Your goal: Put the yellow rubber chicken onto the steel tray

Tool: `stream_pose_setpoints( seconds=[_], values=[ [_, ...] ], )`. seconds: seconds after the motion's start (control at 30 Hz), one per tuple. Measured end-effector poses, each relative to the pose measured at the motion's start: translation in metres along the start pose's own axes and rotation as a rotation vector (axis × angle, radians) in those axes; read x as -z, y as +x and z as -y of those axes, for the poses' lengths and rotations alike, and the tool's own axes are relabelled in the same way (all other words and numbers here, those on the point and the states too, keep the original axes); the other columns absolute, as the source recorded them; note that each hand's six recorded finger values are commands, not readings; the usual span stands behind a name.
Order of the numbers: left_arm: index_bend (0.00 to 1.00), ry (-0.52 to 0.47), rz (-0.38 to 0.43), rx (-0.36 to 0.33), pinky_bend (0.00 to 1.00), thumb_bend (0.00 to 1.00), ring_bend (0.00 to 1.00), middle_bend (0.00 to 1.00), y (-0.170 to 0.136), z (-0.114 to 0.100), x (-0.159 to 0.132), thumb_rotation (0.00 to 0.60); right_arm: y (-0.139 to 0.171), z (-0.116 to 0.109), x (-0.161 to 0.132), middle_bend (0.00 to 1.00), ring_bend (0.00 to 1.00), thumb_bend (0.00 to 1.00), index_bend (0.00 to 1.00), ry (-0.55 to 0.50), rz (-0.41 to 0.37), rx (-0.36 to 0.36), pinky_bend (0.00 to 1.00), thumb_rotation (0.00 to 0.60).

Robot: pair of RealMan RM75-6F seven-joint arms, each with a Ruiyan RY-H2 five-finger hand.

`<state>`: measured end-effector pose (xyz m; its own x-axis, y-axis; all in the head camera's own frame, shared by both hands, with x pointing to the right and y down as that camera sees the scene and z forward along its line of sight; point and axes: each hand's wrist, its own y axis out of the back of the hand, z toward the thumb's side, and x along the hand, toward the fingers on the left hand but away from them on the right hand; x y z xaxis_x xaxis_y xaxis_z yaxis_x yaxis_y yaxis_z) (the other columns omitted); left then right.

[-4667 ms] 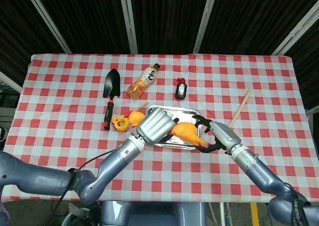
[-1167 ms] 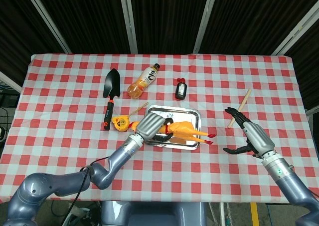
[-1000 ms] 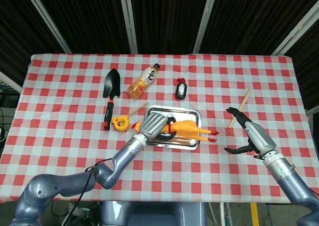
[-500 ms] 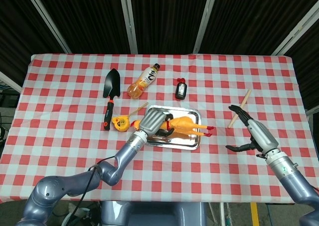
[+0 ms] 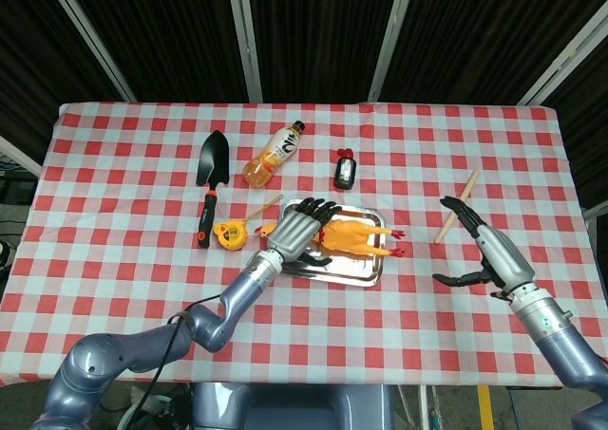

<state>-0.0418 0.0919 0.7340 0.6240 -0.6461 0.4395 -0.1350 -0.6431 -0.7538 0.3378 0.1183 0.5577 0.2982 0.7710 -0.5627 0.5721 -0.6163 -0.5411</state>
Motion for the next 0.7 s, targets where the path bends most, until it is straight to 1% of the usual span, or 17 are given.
stream_pose_setpoints(
  seconds=[0.1, 0.2, 0.27, 0.4, 0.5, 0.57, 0.63, 0.7],
  values=[
    [0.00, 0.009, 0.008, -0.030, 0.03, 0.18, 0.00, 0.03, -0.004, -0.009, 0.001, 0.600, 0.000, -0.002, 0.000, 0.00, 0.00, 0.16, 0.00, 0.001, -0.007, 0.011, 0.12, 0.600],
    [0.02, 0.006, 0.014, -0.074, 0.03, 0.18, 0.00, 0.04, -0.016, -0.024, 0.003, 0.600, 0.002, -0.006, 0.001, 0.00, 0.00, 0.16, 0.00, 0.009, -0.017, 0.039, 0.12, 0.600],
    [0.04, 0.006, 0.013, -0.096, 0.03, 0.18, 0.00, 0.05, -0.025, -0.033, 0.007, 0.600, 0.004, -0.010, 0.003, 0.01, 0.00, 0.16, 0.00, 0.014, -0.024, 0.071, 0.12, 0.600],
    [0.07, 0.004, 0.000, -0.129, 0.03, 0.18, 0.00, 0.06, -0.054, -0.057, 0.016, 0.600, 0.008, -0.017, 0.010, 0.03, 0.00, 0.16, 0.00, 0.021, -0.040, 0.147, 0.12, 0.600],
    [0.09, 0.004, -0.030, -0.153, 0.03, 0.18, 0.00, 0.07, -0.087, -0.080, 0.027, 0.600, 0.013, -0.021, 0.020, 0.03, 0.00, 0.16, 0.00, 0.066, -0.042, 0.213, 0.11, 0.600],
    [0.10, 0.011, -0.070, -0.173, 0.03, 0.18, 0.00, 0.07, -0.117, -0.098, 0.042, 0.600, 0.017, -0.022, 0.028, 0.03, 0.00, 0.16, 0.00, 0.124, -0.036, 0.253, 0.08, 0.600],
    [0.10, 0.026, -0.135, -0.192, 0.03, 0.18, 0.00, 0.07, -0.151, -0.116, 0.063, 0.600, 0.022, -0.023, 0.037, 0.03, 0.00, 0.16, 0.00, 0.202, -0.018, 0.279, 0.02, 0.600],
    [0.11, 0.051, -0.209, -0.208, 0.03, 0.18, 0.00, 0.07, -0.184, -0.127, 0.086, 0.600, 0.027, -0.023, 0.044, 0.03, 0.00, 0.16, 0.00, 0.277, -0.001, 0.302, 0.00, 0.600]
  ],
)
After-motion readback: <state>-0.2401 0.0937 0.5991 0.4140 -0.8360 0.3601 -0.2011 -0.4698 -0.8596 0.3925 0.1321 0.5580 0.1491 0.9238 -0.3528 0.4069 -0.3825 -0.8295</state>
